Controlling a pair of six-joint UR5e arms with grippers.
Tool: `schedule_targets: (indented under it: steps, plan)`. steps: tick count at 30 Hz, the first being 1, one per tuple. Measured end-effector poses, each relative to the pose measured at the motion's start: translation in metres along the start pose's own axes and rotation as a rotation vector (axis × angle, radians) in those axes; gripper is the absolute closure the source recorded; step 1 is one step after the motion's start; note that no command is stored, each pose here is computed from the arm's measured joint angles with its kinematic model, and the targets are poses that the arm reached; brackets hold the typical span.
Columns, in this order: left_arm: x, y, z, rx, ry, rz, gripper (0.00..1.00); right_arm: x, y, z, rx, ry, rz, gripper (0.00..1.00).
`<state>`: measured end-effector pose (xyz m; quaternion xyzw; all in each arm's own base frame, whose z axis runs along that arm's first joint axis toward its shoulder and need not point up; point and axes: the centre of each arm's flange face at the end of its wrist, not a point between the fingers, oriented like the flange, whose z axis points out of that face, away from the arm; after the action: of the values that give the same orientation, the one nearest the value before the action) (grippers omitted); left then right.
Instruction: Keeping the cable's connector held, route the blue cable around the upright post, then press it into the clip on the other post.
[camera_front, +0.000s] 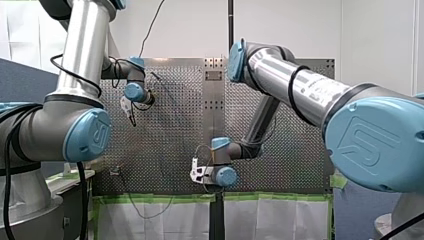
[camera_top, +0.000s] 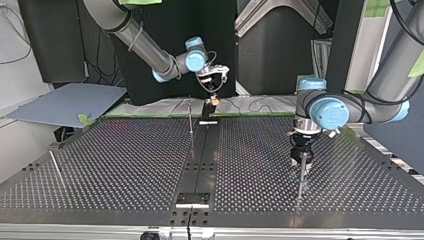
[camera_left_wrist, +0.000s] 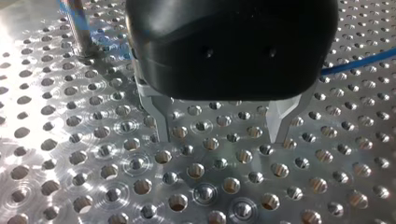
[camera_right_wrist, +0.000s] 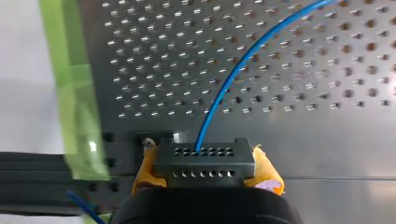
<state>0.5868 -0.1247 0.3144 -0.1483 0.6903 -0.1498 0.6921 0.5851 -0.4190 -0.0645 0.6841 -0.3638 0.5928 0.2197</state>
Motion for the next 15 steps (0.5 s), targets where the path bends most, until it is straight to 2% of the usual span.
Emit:
schedule_targets:
  steps: [8,11,15]
  plan:
    - [-0.001,0.001,0.000,-0.003,-0.001,-0.004,0.00,-0.056,0.008,-0.011,-0.050,-0.046,-0.004,1.00]
    - [-0.001,0.002,0.000,-0.003,-0.002,-0.004,0.00,-0.076,0.017,-0.020,-0.077,-0.059,0.014,1.00]
    - [-0.001,0.002,0.000,-0.003,-0.002,-0.005,0.00,-0.092,0.026,-0.032,-0.096,-0.064,0.047,1.00]
